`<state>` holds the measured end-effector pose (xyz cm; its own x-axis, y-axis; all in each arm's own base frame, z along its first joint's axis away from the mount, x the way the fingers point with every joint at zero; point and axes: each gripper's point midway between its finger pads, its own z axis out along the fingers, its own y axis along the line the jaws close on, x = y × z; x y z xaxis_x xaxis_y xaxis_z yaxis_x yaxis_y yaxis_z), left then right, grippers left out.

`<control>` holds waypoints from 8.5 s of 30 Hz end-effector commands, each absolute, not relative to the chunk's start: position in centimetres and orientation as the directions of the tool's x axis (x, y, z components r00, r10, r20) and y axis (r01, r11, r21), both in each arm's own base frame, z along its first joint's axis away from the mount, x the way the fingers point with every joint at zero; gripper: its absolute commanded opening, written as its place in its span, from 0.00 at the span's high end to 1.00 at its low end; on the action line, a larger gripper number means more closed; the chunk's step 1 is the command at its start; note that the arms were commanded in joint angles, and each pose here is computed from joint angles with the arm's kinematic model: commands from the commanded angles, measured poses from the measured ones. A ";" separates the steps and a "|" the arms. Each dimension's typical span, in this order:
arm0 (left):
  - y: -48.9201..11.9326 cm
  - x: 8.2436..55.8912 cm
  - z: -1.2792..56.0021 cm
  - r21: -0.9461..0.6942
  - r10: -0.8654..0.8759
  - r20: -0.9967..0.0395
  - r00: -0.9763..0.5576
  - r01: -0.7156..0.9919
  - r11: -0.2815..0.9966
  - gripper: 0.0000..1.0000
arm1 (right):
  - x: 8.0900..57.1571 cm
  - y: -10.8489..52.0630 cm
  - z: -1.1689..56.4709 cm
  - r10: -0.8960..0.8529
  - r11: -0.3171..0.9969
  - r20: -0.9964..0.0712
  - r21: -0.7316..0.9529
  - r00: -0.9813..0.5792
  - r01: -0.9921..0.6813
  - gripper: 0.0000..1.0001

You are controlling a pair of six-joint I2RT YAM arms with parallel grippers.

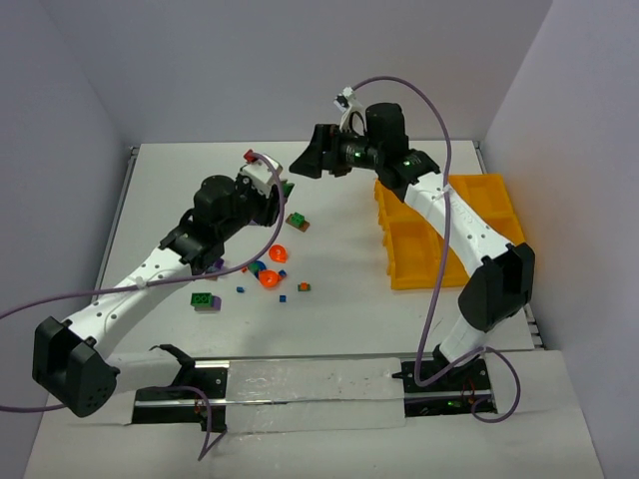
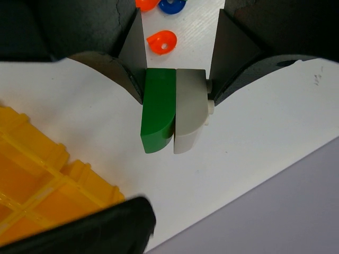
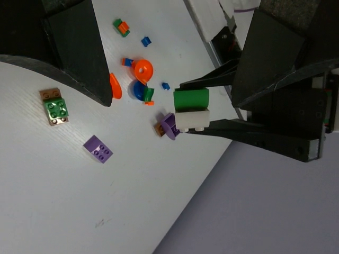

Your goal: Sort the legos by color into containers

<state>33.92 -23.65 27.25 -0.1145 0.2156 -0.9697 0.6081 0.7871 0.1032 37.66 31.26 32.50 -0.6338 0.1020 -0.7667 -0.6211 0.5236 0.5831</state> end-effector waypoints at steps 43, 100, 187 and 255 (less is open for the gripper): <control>-24.4 32.7 31.9 0.150 0.178 -0.984 0.015 0.612 0.777 0.01 | 34.5 34.5 32.1 -0.033 0.274 -0.786 0.587 -0.618 -0.761 1.00; -25.8 27.4 31.3 -0.262 0.107 -0.960 -0.260 0.965 -0.003 0.29 | 27.3 32.8 33.4 -0.238 -0.047 -0.939 0.265 -0.247 -0.963 1.00; -22.4 34.8 28.2 0.113 0.271 -0.962 -0.040 0.842 0.527 0.99 | 43.8 16.0 31.3 0.019 0.720 -0.856 0.370 -0.517 -0.587 0.23; -22.0 34.8 30.0 0.062 0.205 -0.972 -0.116 0.715 0.697 0.01 | 43.6 10.4 27.9 -0.028 0.800 -0.810 0.334 -0.586 -0.499 1.00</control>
